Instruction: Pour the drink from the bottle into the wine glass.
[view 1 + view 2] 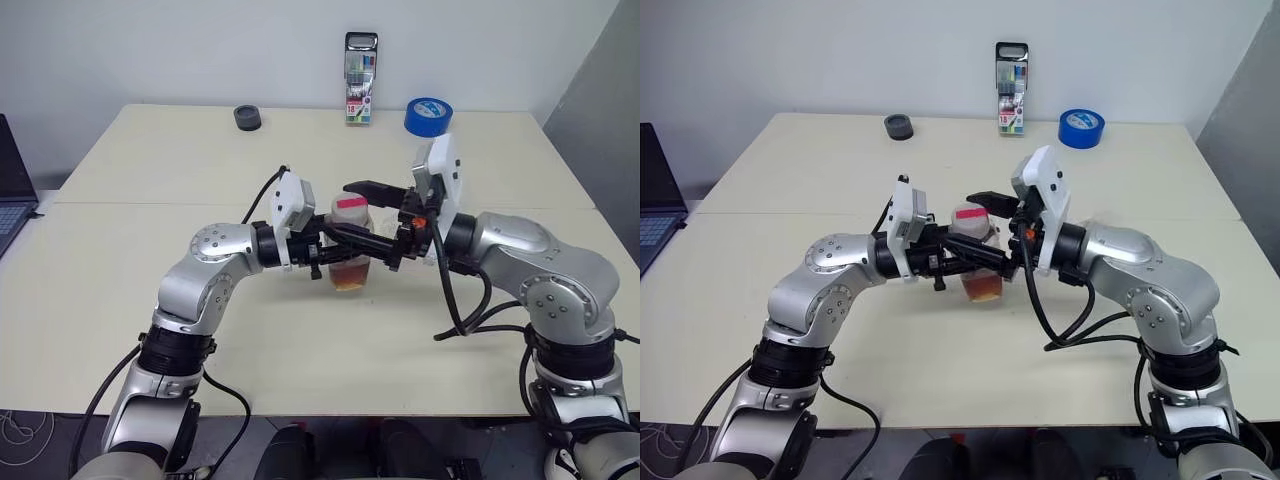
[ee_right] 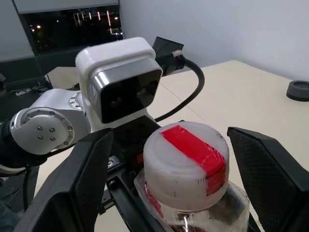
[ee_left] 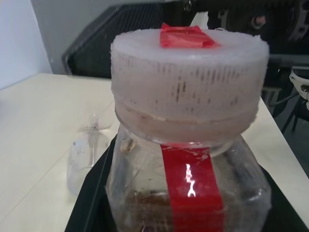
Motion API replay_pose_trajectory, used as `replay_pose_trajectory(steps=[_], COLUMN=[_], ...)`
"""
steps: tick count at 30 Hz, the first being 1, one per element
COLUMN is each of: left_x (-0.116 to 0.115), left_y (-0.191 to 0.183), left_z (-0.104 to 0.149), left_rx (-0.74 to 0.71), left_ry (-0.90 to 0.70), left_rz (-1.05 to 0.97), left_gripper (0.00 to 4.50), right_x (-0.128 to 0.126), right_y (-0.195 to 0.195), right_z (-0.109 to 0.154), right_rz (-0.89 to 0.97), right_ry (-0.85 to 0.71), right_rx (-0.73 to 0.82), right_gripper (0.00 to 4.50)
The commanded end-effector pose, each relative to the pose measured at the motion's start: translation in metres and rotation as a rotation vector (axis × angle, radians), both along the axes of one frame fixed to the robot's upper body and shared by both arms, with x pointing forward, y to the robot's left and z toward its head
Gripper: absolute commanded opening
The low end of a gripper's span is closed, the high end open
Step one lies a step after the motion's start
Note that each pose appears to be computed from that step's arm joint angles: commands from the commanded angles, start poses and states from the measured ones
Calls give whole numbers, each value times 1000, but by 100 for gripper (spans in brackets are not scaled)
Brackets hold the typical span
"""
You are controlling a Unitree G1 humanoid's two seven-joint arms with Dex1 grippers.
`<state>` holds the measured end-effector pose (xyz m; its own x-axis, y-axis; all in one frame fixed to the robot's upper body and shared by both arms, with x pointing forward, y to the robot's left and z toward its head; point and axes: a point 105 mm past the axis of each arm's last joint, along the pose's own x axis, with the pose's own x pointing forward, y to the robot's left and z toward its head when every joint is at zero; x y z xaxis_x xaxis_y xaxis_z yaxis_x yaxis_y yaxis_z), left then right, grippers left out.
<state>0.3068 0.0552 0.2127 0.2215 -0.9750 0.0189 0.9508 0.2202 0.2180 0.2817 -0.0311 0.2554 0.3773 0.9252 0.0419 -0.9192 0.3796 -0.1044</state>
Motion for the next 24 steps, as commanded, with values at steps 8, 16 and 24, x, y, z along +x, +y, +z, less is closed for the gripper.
replay_pose_trajectory(steps=[8,16,24], left_x=[-7,-7,-20], left_y=[-1,-1,-3], left_z=[17,16,17], left_rx=[-30,-32,-39], left_ry=[-68,-66,-49], left_rz=[-21,-20,-64], left_gripper=[179,179,179], right_x=[-3,-5,-6], right_y=[0,-1,-4], right_z=[21,23,22], right_rz=[-8,-9,54], right_ry=[-63,-57,-74], right_rx=[85,105,71], right_gripper=[347,190,190])
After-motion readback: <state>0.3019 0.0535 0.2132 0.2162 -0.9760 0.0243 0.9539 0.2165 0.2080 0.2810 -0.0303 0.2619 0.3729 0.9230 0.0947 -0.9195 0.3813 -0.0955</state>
